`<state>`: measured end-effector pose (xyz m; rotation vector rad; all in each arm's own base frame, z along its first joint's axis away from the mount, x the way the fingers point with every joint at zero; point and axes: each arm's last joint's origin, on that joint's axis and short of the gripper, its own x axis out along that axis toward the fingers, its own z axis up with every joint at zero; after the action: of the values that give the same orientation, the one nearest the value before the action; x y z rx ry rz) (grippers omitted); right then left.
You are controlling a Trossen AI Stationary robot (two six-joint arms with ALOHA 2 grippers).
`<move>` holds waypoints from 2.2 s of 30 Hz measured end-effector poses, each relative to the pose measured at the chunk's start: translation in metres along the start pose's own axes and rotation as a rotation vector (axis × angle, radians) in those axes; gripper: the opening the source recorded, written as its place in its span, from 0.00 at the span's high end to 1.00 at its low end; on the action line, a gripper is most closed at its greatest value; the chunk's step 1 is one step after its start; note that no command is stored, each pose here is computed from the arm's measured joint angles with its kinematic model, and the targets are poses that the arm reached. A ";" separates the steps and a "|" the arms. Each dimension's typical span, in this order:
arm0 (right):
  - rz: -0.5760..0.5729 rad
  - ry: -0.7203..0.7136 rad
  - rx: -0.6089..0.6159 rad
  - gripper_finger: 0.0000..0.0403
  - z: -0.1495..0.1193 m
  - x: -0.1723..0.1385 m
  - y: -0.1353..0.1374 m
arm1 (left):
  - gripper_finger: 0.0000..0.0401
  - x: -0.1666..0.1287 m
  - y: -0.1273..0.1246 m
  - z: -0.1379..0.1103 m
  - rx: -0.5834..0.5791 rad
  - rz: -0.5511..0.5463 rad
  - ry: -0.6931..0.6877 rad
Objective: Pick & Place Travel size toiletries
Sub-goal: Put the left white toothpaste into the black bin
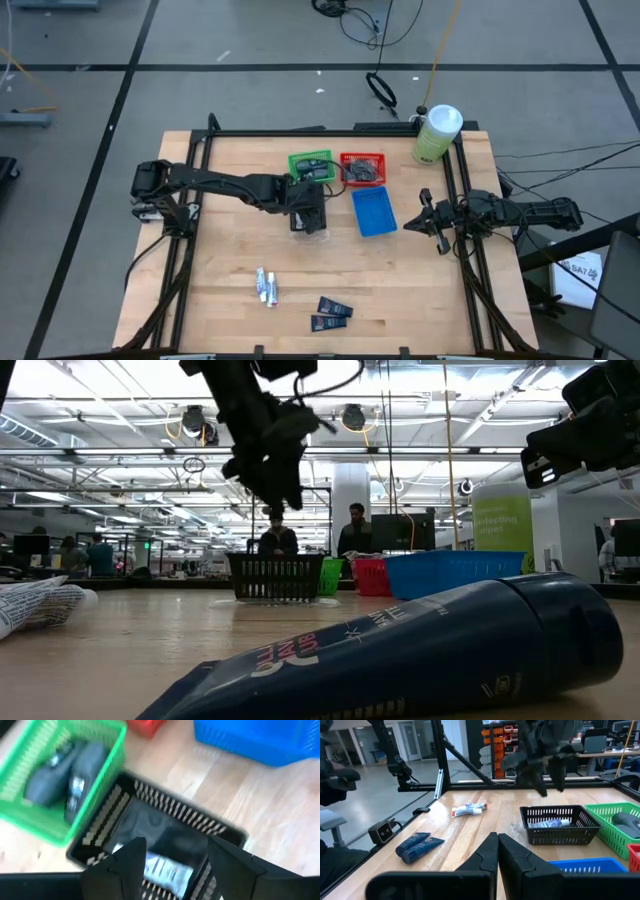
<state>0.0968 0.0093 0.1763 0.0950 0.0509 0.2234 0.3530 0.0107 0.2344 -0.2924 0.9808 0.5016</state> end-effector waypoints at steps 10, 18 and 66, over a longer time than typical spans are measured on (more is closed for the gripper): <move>-0.001 0.004 0.001 0.99 0.000 0.000 0.000 | 0.58 -0.055 -0.017 -0.013 0.011 -0.007 -0.104; 0.000 0.003 0.001 0.99 0.000 0.000 0.000 | 0.54 -0.102 -0.040 -0.066 -0.096 -0.004 0.023; -0.001 0.003 0.001 0.99 0.000 0.000 0.000 | 0.44 -0.027 -0.120 -0.204 -0.649 0.399 0.456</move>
<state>0.0971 0.0093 0.1759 0.0952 0.0543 0.2229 0.2580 -0.1914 0.1509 -0.8271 1.3086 1.1562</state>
